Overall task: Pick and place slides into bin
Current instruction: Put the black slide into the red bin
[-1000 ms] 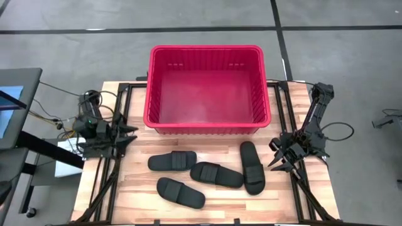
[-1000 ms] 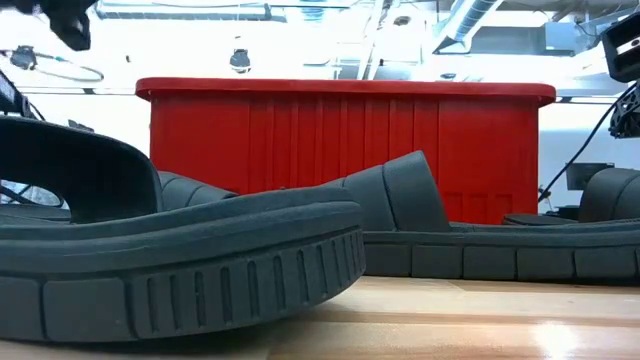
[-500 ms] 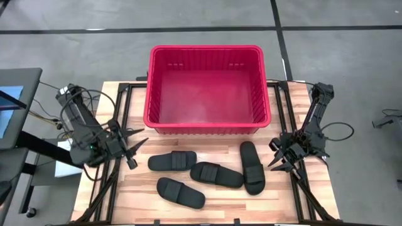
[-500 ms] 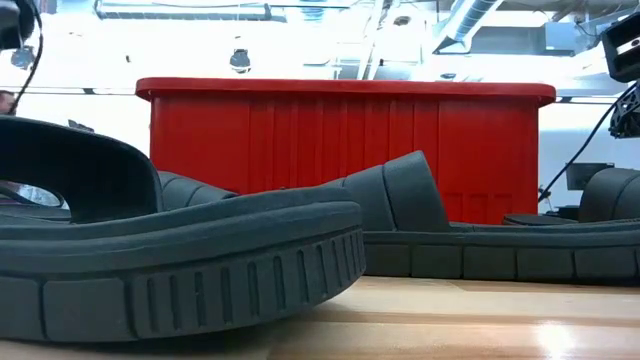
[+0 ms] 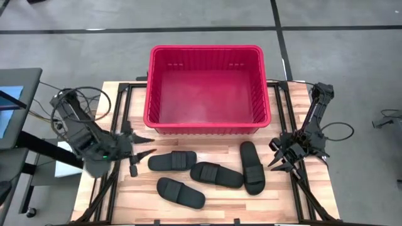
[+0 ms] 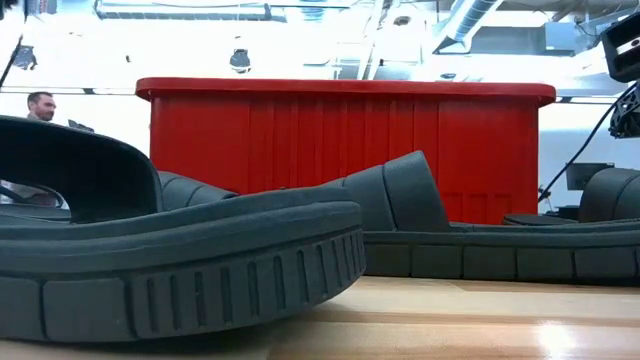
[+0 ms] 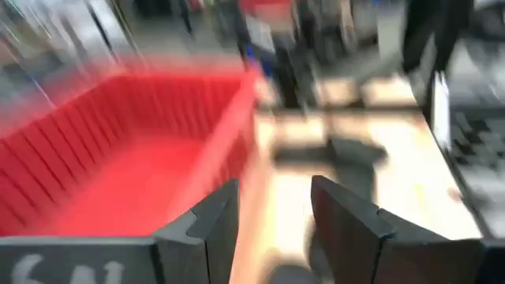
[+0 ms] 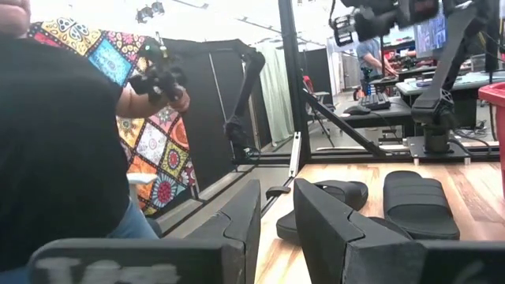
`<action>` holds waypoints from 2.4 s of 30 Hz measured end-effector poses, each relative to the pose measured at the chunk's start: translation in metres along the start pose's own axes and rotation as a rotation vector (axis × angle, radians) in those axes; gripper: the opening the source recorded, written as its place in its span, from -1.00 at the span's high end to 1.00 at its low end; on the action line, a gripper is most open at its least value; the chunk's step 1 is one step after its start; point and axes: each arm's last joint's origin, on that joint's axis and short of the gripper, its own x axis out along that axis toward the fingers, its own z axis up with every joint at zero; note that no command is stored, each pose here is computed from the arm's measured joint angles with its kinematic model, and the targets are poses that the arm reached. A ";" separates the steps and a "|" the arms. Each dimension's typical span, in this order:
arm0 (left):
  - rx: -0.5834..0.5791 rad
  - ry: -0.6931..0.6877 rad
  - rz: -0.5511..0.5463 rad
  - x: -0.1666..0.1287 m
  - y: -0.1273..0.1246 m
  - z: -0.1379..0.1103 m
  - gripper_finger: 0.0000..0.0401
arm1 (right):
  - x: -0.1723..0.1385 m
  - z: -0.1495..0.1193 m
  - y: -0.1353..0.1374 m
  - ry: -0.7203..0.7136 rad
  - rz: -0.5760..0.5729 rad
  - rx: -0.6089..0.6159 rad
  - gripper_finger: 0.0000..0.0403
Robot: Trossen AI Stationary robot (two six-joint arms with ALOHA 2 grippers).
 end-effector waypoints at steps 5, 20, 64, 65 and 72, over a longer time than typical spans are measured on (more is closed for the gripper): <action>-0.058 0.474 -0.074 0.029 0.006 -0.010 0.35 | 0.000 0.000 0.000 0.000 0.000 0.000 0.65; 0.082 0.775 -0.004 0.061 -0.027 -0.052 0.43 | 0.000 0.000 0.000 0.000 0.000 0.000 0.65; -0.649 0.962 0.261 0.101 -0.009 -0.144 0.43 | 0.000 0.000 0.000 0.000 0.000 0.000 0.65; -0.656 0.961 0.262 0.102 -0.008 -0.142 0.43 | 0.000 0.000 0.000 0.000 0.000 -0.001 0.65; -0.635 1.001 0.346 0.101 0.001 -0.142 0.43 | 0.000 0.000 0.000 0.000 0.000 0.000 0.65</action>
